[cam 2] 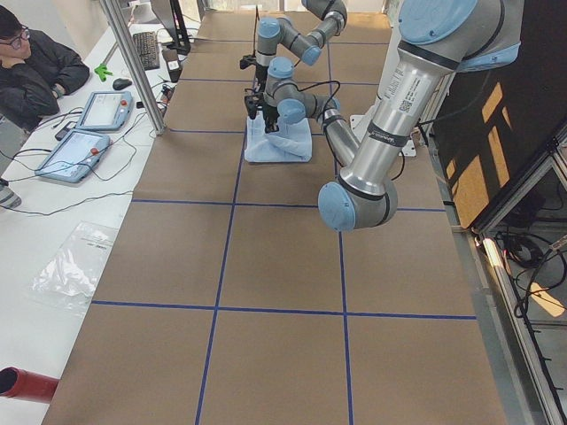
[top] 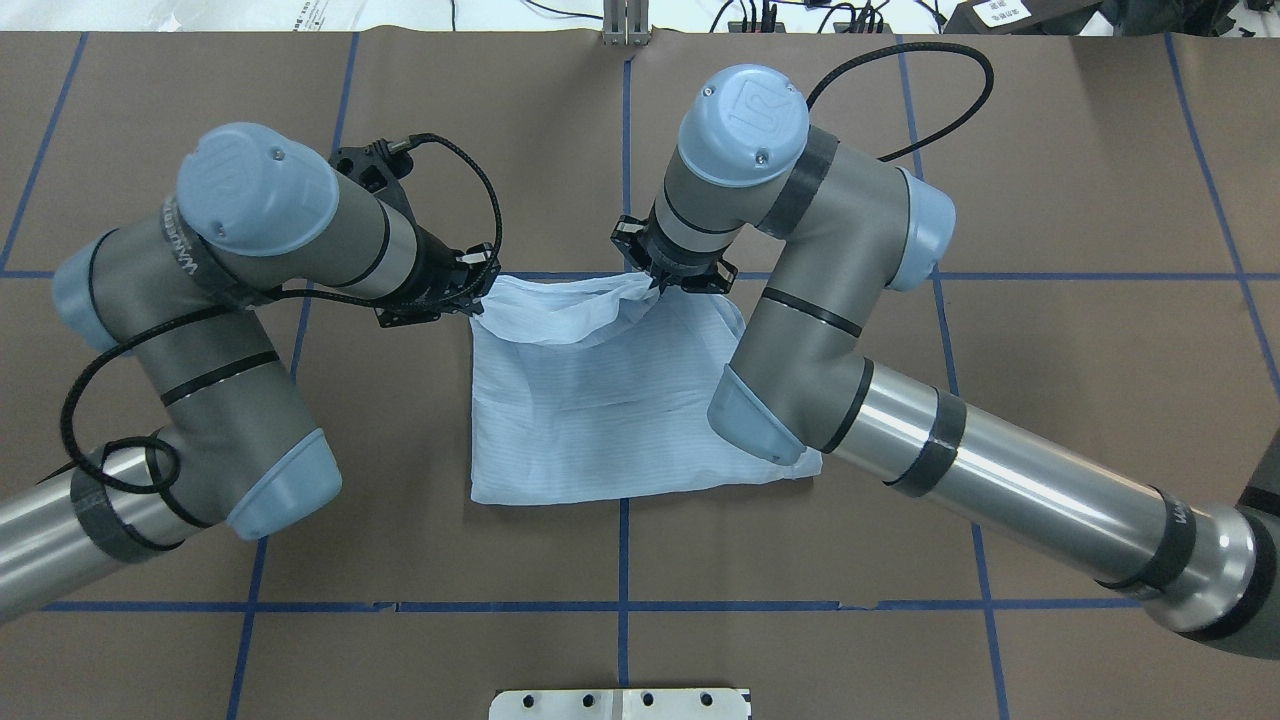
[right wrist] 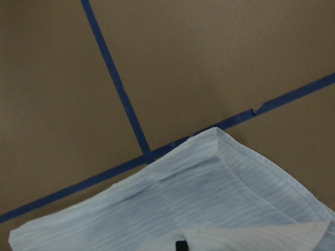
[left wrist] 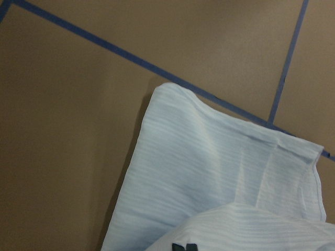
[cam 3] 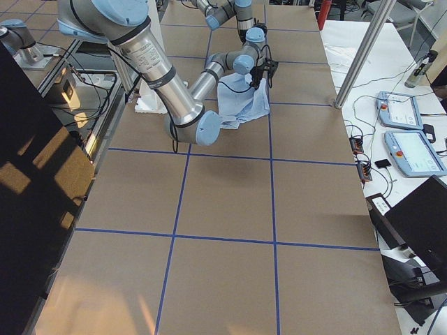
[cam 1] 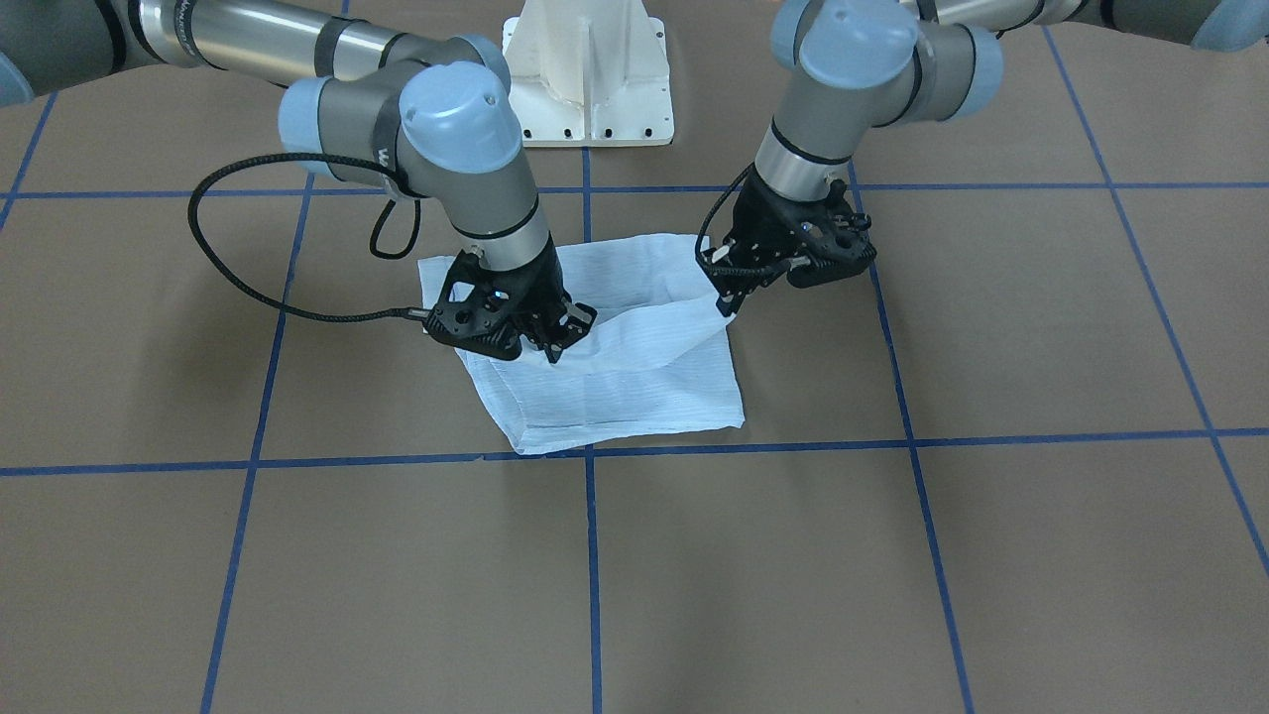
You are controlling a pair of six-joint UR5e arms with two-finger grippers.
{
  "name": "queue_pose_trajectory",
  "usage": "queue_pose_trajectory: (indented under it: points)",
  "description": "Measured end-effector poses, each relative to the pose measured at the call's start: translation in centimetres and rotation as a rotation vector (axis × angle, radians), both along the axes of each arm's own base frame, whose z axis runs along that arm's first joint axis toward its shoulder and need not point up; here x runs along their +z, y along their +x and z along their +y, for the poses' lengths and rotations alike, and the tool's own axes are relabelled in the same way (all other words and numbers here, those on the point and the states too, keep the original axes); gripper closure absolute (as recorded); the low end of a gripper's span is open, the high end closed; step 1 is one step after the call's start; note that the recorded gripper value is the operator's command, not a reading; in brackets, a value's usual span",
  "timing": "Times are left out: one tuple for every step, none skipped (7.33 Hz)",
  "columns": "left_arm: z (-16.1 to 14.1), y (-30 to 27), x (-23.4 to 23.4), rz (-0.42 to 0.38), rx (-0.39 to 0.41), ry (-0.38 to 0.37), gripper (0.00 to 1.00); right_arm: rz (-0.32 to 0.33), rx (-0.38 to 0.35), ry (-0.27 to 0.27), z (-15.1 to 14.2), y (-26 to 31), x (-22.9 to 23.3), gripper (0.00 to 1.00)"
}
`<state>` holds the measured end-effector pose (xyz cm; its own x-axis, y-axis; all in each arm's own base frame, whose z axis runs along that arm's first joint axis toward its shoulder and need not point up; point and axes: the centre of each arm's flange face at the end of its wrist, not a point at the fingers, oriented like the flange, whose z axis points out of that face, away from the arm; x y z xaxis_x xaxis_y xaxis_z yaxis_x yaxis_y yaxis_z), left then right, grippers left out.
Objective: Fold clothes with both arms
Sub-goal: 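Lay the folded edge down and open both grippers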
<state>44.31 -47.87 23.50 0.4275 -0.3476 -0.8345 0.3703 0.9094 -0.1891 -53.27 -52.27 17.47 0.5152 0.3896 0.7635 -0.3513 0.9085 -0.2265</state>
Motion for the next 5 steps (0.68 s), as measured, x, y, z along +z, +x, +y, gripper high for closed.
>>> queue_pose_trajectory:
  points:
    - [-1.5,0.6,1.3,0.002,-0.008,0.01,1.0,0.013,0.003,-0.004,-1.5,-1.0,0.3,1.0]
    - [-2.3,0.9,1.9,0.003,-0.01,0.019,1.0,0.025,0.006,-0.01,-2.3,-1.5,0.7,1.0]
    - [-2.6,0.9,2.1,0.004,-0.01,0.024,0.91,0.034,0.008,-0.014,-2.7,-1.8,1.0,0.44]
    - [-2.7,1.0,2.1,0.005,-0.011,0.027,0.01,0.039,0.009,-0.017,-2.9,-2.0,1.2,0.0]
    - [-2.8,1.0,2.0,0.007,-0.012,0.028,0.0,0.035,0.011,-0.012,-3.0,-2.0,1.2,0.0]
